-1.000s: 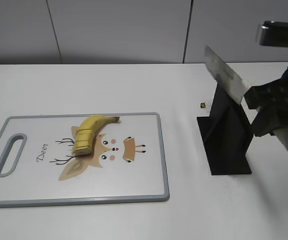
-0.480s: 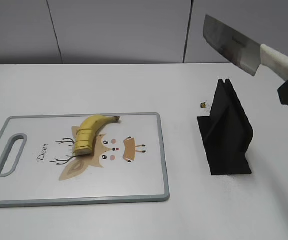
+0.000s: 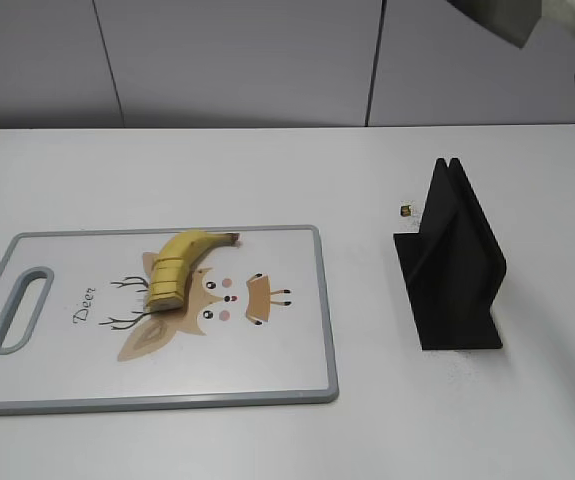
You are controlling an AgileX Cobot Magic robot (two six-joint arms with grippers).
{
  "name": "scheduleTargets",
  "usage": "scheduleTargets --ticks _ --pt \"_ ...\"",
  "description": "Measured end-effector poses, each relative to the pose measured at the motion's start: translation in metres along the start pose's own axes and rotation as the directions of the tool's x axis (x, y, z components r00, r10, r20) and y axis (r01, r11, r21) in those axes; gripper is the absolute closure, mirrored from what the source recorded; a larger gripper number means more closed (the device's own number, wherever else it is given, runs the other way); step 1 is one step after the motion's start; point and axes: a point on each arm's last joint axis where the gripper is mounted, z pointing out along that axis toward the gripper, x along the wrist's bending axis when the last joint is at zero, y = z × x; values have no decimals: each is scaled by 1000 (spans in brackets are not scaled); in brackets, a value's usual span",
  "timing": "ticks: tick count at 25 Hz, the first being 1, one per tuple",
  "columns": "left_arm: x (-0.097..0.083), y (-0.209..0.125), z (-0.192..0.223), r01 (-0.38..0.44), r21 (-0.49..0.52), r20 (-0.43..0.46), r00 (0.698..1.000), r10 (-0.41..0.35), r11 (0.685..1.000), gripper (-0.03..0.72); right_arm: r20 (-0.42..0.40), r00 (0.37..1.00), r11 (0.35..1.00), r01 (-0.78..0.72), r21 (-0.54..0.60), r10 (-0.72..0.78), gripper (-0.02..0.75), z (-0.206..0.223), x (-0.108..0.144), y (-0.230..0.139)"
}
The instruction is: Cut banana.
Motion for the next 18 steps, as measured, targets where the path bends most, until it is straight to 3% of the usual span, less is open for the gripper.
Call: scheduleTargets --ticks 7,11,18 --pt "3 35 0 -52 -103 -17 999 51 993 229 3 997 995 74 64 -74 576 12 3 18" --pt "4 64 6 -134 -125 -17 991 133 983 229 -9 982 972 187 142 -188 576 33 4 35" --pt "-3 120 44 -262 -128 91 957 274 957 225 -114 909 895 415 164 -400 576 75 10 64"
